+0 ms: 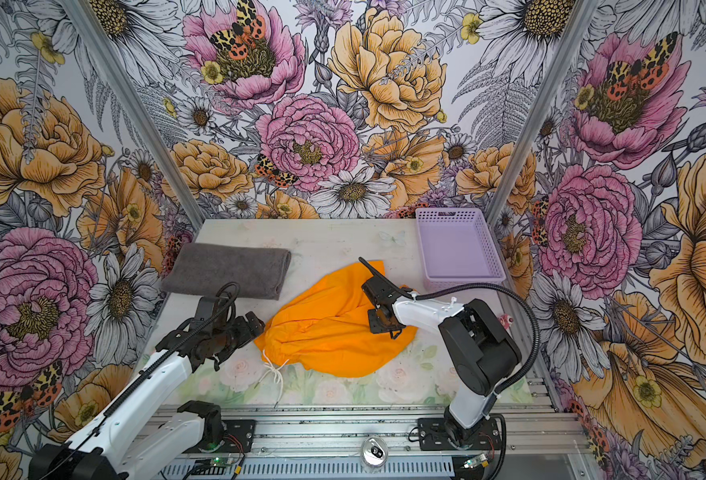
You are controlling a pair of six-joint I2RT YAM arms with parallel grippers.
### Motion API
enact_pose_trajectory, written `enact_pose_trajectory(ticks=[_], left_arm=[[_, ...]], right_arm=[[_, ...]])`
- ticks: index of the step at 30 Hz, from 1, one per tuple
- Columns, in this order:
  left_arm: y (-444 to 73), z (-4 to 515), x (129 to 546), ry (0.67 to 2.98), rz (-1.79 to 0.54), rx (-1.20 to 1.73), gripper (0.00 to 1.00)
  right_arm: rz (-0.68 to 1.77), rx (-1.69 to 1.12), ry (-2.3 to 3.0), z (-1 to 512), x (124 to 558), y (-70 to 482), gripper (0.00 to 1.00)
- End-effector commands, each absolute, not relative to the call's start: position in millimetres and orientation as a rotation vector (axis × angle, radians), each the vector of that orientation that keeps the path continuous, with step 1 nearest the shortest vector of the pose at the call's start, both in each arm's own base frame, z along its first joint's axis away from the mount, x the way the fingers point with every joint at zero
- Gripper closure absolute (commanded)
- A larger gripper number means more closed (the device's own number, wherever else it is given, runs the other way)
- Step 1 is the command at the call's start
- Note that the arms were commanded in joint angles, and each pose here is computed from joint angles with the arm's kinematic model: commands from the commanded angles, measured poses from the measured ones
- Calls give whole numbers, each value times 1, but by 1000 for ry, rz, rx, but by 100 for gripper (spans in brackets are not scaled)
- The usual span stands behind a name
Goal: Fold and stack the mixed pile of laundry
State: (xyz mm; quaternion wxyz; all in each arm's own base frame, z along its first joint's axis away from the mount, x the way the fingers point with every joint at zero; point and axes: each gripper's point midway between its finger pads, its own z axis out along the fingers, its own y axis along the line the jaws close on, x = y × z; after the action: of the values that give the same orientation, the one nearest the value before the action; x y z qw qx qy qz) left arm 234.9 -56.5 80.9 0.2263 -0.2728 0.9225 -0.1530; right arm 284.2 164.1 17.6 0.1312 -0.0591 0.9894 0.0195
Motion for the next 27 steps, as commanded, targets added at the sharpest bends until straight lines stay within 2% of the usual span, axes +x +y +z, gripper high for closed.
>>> enact_pose_trajectory(ticks=[1, 9, 13, 14, 19, 21, 27], left_arm=[[-63, 69, 237, 2540, -445, -769, 8], [-85, 53, 255, 2575, -483, -677, 28], [-84, 38, 258, 2626, -413, -653, 40], [-84, 36, 259, 2632, -400, -647, 45], [-78, 57, 278, 2568, -363, -608, 88], [-76, 74, 288, 2533, -351, -578, 99], [-80, 126, 308, 2484, -328, -436, 100]], right_arm=[[-110, -100, 3022, 0, 238, 128, 56], [-49, -110, 3013, 10, 245, 139, 56], [12, -121, 2926, 43, 266, 148, 56], [41, -119, 2902, 52, 272, 151, 55], [80, -114, 2759, 97, 328, 156, 45], [52, -112, 2728, 103, 358, 154, 41], [24, -33, 2682, 83, 445, 139, 35]])
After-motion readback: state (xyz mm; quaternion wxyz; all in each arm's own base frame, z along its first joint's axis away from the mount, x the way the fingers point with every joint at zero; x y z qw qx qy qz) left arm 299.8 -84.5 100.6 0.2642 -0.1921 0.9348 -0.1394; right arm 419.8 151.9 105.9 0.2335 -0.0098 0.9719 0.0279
